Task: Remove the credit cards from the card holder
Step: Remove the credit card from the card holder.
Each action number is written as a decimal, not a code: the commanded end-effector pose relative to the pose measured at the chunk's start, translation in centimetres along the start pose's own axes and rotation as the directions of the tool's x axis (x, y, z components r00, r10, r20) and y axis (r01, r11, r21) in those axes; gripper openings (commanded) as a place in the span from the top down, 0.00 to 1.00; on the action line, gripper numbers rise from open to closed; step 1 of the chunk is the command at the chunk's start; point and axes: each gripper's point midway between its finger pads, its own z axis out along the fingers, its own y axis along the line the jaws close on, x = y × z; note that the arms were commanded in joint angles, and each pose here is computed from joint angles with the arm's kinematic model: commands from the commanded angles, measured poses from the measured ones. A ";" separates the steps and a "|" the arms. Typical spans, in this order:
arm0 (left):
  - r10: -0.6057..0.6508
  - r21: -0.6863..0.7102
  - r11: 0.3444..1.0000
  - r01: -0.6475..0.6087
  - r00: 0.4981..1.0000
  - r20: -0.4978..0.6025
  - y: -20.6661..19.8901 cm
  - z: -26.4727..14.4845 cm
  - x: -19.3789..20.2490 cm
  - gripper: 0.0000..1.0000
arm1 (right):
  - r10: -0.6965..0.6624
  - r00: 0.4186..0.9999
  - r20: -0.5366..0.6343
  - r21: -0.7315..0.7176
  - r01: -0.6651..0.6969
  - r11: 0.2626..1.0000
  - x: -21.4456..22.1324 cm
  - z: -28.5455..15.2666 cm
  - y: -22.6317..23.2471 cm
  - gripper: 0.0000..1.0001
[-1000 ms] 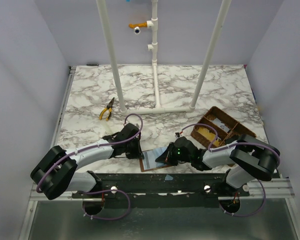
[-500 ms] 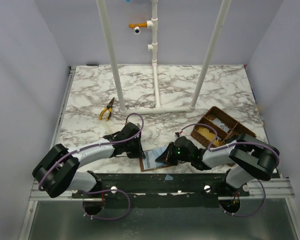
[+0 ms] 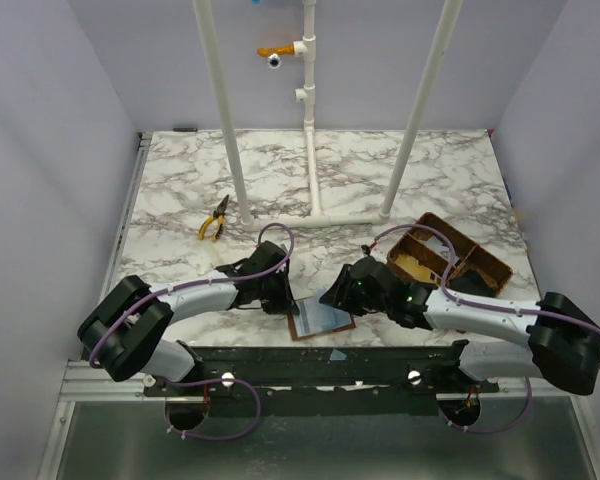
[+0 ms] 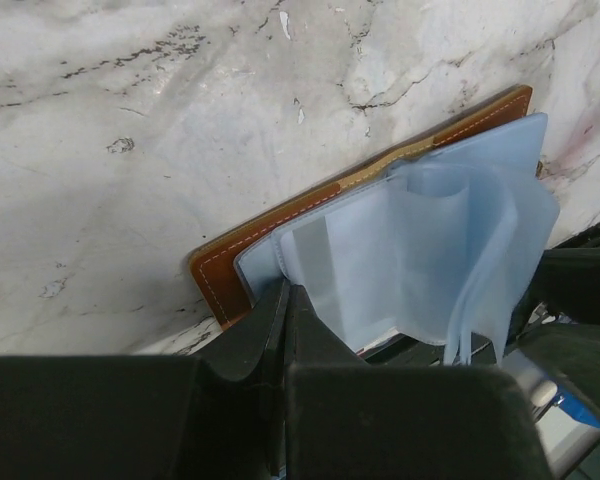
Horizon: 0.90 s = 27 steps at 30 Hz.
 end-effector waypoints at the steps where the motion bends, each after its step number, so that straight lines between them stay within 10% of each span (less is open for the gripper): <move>1: -0.006 -0.133 0.991 -0.001 0.999 -0.049 3.4 0.7 1.7 1.00 | -0.100 0.991 0.092 0.155 0.085 0.984 -2.4 -2.2 -1.8 0.51; 15: -0.001 -0.117 0.993 -0.005 0.999 -0.050 3.1 0.7 1.6 1.00 | -0.199 0.980 -0.021 0.085 0.200 0.976 1.7 0.4 2.0 0.57; 27: 0.007 -0.113 0.994 -0.013 0.999 -0.051 3.1 0.6 1.7 1.00 | -0.183 0.983 -0.033 0.376 0.182 0.909 2.2 1.6 -5.5 0.82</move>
